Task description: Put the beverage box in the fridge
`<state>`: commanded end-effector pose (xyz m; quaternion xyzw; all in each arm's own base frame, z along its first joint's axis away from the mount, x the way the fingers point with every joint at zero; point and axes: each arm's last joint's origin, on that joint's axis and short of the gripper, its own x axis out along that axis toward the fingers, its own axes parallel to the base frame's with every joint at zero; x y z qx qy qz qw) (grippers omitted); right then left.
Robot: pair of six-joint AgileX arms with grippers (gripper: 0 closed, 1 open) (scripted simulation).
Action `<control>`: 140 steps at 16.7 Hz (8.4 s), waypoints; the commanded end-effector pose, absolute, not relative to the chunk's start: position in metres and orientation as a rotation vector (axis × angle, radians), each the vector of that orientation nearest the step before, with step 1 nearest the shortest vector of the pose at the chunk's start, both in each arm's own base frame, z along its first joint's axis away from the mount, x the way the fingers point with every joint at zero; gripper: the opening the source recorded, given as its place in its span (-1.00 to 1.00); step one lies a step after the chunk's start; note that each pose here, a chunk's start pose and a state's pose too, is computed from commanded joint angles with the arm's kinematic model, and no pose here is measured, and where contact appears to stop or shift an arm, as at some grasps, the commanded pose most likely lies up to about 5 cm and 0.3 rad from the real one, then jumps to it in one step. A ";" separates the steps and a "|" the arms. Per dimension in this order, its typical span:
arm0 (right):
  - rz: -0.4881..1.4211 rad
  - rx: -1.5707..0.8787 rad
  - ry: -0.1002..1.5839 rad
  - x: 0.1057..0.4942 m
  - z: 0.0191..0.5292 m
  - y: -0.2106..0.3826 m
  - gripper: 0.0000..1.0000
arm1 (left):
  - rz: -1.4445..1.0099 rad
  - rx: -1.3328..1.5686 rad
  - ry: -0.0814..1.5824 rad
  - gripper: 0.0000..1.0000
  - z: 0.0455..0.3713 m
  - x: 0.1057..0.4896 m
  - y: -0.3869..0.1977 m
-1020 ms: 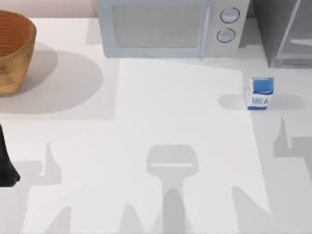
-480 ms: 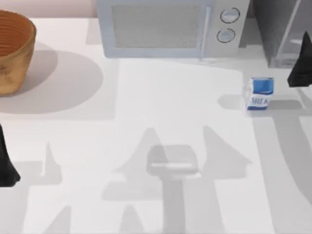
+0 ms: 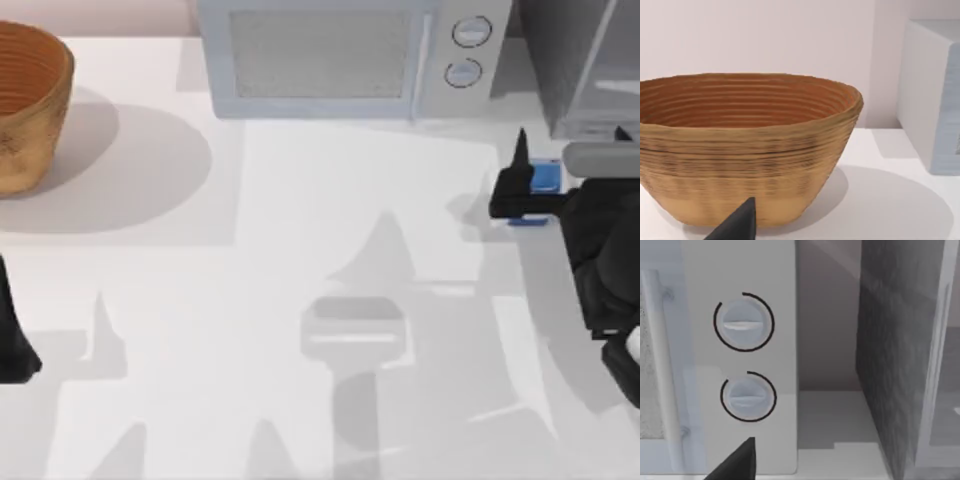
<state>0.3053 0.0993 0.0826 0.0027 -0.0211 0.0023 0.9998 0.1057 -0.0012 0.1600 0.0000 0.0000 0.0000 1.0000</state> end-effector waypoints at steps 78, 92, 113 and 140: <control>-0.008 0.005 -0.014 0.357 0.104 0.116 -1.00 | 0.000 0.000 0.000 1.00 0.160 0.106 -0.001; -0.009 0.004 -0.002 0.348 0.151 0.112 -1.00 | 0.000 0.000 0.000 1.00 0.160 0.106 -0.001; -0.032 -0.010 -0.020 0.171 0.231 0.014 -1.00 | 0.000 0.000 0.000 1.00 0.160 0.106 -0.001; -0.014 -0.023 -0.085 0.125 0.219 -0.006 -1.00 | 0.000 0.000 0.000 1.00 0.160 0.106 -0.001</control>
